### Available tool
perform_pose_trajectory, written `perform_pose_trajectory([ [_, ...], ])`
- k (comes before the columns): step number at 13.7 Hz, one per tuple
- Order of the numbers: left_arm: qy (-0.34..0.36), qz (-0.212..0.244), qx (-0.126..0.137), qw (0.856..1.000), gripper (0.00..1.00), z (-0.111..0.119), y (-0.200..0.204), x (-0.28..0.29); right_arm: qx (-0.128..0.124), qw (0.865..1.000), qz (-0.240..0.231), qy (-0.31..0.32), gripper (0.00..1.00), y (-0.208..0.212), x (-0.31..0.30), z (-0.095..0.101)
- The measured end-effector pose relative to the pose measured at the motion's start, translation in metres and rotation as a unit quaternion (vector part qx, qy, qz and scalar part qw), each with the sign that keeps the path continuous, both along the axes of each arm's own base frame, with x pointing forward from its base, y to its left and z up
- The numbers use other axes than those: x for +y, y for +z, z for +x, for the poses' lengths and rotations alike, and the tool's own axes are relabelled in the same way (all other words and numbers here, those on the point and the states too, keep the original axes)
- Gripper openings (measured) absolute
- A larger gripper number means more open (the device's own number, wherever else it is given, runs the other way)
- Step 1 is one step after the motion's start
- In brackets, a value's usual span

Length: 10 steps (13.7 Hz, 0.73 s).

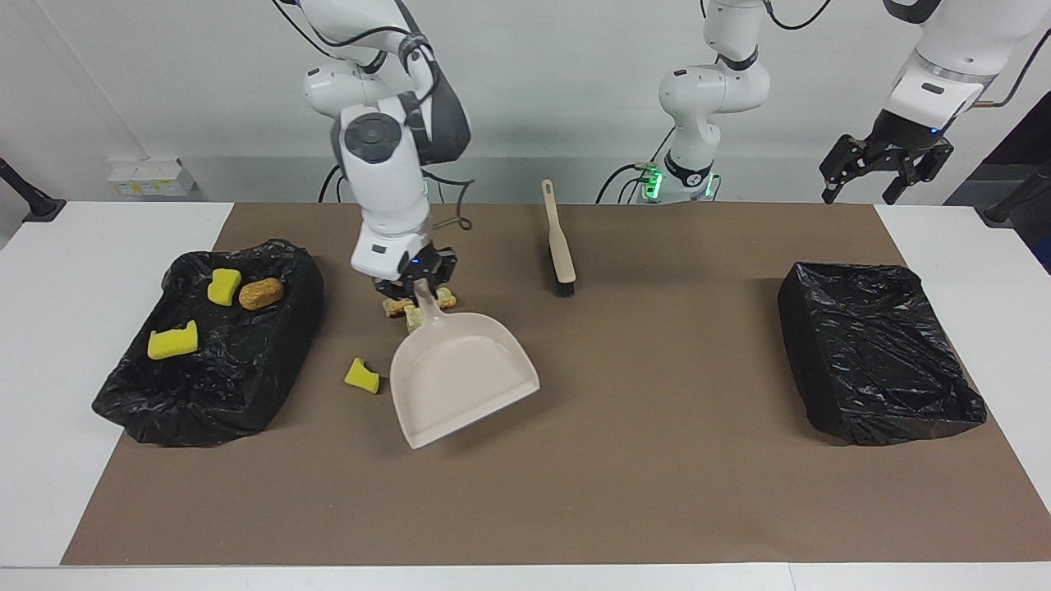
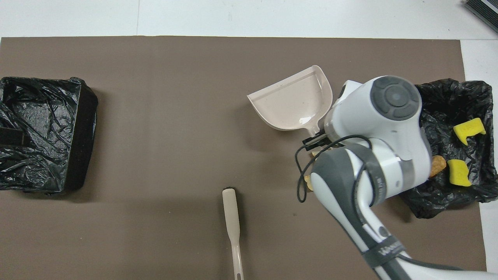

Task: Sweep and dump trash in bin
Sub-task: 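Set the dustpan down at the table center with the right gripper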

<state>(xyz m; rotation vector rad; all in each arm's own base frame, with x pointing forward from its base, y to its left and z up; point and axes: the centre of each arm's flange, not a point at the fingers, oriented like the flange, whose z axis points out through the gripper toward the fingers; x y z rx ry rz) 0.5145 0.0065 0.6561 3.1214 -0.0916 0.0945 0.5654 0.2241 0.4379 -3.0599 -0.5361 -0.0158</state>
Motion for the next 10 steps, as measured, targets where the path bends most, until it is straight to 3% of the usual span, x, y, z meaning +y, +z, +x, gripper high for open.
perform_pose_trajectory([
  [7, 0.000, 0.000, 0.000, 1.000, 1.00, 0.000, 0.000, 0.000, -0.050, 0.986, 0.044, -0.150, 0.33, -0.076, 0.112, 0.001],
  [10, 0.000, 0.000, 0.000, 1.000, 1.00, 0.000, 0.000, 0.000, -0.046, 0.979, 0.059, -0.191, 0.33, -0.097, 0.132, 0.014],
])
